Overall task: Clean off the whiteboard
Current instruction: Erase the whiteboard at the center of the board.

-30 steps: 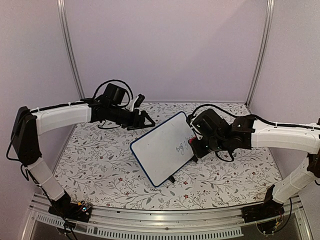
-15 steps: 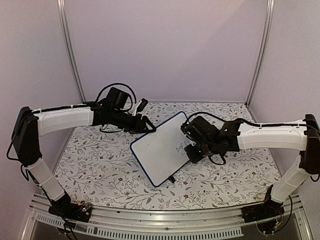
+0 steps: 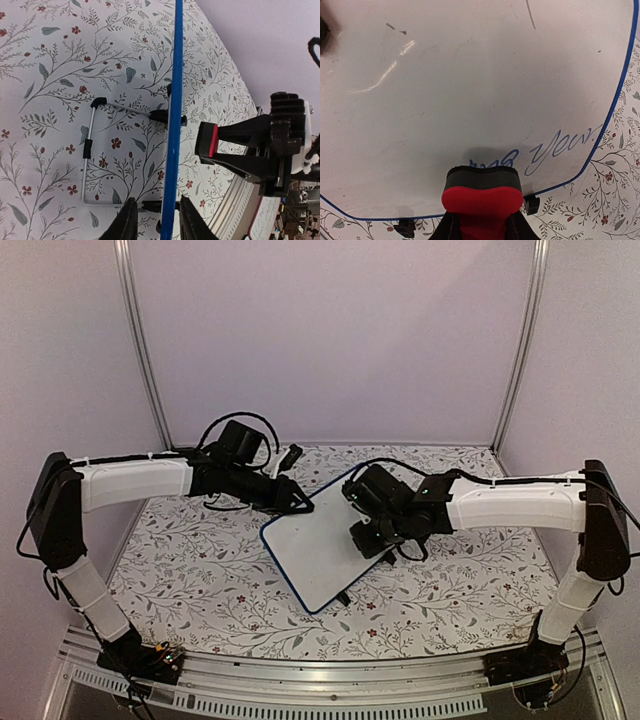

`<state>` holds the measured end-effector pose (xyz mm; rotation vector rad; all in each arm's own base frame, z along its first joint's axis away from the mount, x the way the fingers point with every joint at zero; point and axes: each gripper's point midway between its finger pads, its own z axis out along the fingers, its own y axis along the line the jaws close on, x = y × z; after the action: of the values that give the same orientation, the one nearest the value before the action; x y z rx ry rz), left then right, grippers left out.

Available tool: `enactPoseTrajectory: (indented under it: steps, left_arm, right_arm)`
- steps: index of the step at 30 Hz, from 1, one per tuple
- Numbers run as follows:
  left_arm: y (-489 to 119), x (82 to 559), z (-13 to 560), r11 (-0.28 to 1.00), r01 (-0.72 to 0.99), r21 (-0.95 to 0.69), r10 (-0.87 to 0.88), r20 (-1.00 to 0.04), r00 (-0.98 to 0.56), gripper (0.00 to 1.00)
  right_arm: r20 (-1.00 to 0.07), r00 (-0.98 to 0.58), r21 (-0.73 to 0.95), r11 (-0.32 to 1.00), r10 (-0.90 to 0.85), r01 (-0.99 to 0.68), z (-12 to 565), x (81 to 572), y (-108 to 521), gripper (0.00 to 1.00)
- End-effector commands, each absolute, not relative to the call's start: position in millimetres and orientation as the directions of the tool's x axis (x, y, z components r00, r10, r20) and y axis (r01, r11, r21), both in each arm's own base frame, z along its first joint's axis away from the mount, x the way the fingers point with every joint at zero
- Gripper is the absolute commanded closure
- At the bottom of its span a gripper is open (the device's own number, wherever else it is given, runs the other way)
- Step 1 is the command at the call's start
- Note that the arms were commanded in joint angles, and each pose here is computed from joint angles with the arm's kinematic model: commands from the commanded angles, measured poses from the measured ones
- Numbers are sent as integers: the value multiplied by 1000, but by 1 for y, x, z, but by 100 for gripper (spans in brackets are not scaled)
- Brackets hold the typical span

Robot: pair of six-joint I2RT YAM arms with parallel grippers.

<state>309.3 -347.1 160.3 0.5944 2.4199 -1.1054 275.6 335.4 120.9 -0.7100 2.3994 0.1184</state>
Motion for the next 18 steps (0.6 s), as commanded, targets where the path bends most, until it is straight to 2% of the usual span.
enactPoseTrajectory:
  steps: [1, 8, 18]
  left_arm:
    - [-353, 304, 159, 571, 552, -607, 221, -534, -816, 75]
    - [-354, 302, 156, 563, 550, -617, 224, -527, -820, 85]
    - [-355, 302, 156, 556, 552, -622, 226, -527, -820, 93]
  right_arm:
    - [-598, -643, -98, 840, -478, -533, 121, 283, 348, 76]
    - [-579, -646, -141, 842, -497, -520, 112, 289, 347, 76]
    - [-566, -654, -152, 843, -503, -517, 104, 291, 347, 76]
